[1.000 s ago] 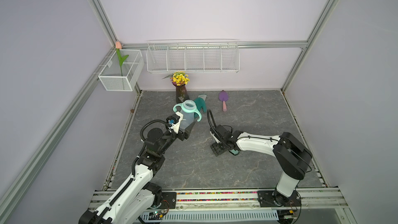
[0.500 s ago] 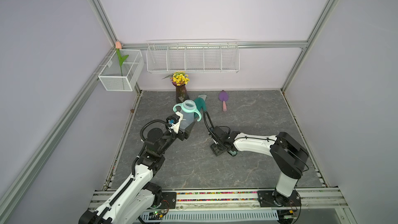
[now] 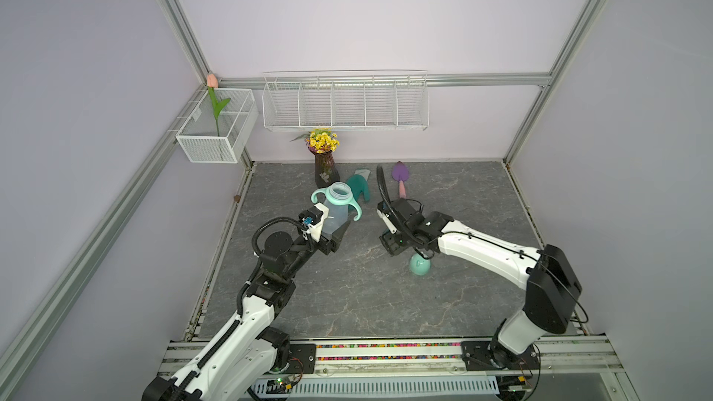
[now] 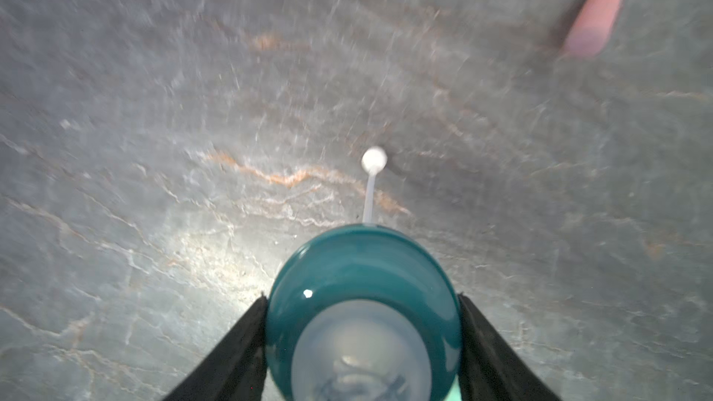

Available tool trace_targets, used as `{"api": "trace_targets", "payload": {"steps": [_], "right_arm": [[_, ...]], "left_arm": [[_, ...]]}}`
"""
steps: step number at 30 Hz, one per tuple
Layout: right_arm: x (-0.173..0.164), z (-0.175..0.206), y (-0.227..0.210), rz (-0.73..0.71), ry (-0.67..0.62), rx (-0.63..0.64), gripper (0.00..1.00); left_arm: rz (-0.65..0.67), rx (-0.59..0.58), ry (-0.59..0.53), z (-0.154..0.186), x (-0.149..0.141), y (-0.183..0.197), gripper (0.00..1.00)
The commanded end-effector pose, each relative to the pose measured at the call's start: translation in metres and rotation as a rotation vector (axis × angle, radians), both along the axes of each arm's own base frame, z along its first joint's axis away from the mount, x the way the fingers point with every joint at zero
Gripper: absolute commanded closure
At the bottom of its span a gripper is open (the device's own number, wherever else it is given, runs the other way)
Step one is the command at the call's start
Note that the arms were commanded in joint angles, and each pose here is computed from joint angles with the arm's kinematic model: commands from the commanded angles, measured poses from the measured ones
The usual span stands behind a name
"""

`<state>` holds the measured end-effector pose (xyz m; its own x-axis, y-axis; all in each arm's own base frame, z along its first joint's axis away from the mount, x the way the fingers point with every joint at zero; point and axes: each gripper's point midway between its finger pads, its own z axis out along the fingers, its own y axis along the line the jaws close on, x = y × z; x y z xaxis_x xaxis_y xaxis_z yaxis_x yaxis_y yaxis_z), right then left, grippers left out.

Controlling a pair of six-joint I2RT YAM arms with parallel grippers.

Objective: Assemble the baby bottles
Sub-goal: Pick up the nipple from the center of the board, then close the nipple on the baby bottle.

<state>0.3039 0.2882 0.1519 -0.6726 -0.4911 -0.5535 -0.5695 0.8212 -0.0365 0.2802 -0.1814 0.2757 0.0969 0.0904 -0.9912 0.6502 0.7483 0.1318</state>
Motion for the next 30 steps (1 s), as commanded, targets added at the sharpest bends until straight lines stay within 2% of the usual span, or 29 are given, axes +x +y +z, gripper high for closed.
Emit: {"api": "trace_targets", "payload": {"steps": [1,9,19,26,30], "right_arm": [[0.004,0.026,-0.012,0.032,-0.002,0.024,0.52],[0.024,0.09,-0.007,0.103,-0.065,0.035,0.53],[0.035,0.162,-0.006,0.134,-0.195,0.04,0.53],[0.029,0.203,-0.005,0.163,-0.245,0.079,0.53],[0.02,0.227,-0.005,0.184,-0.282,0.118,0.53]], "left_arm": [[-0.078,-0.018,-0.071,0.012,-0.012,-0.009,1.0],[-0.199,0.024,-0.064,-0.003,-0.018,-0.027,1.0],[-0.191,0.092,-0.044,-0.021,-0.017,-0.026,1.0],[-0.212,0.131,0.02,-0.045,-0.014,-0.03,1.0],[-0.22,0.132,0.018,-0.052,-0.014,-0.032,1.0]]}}
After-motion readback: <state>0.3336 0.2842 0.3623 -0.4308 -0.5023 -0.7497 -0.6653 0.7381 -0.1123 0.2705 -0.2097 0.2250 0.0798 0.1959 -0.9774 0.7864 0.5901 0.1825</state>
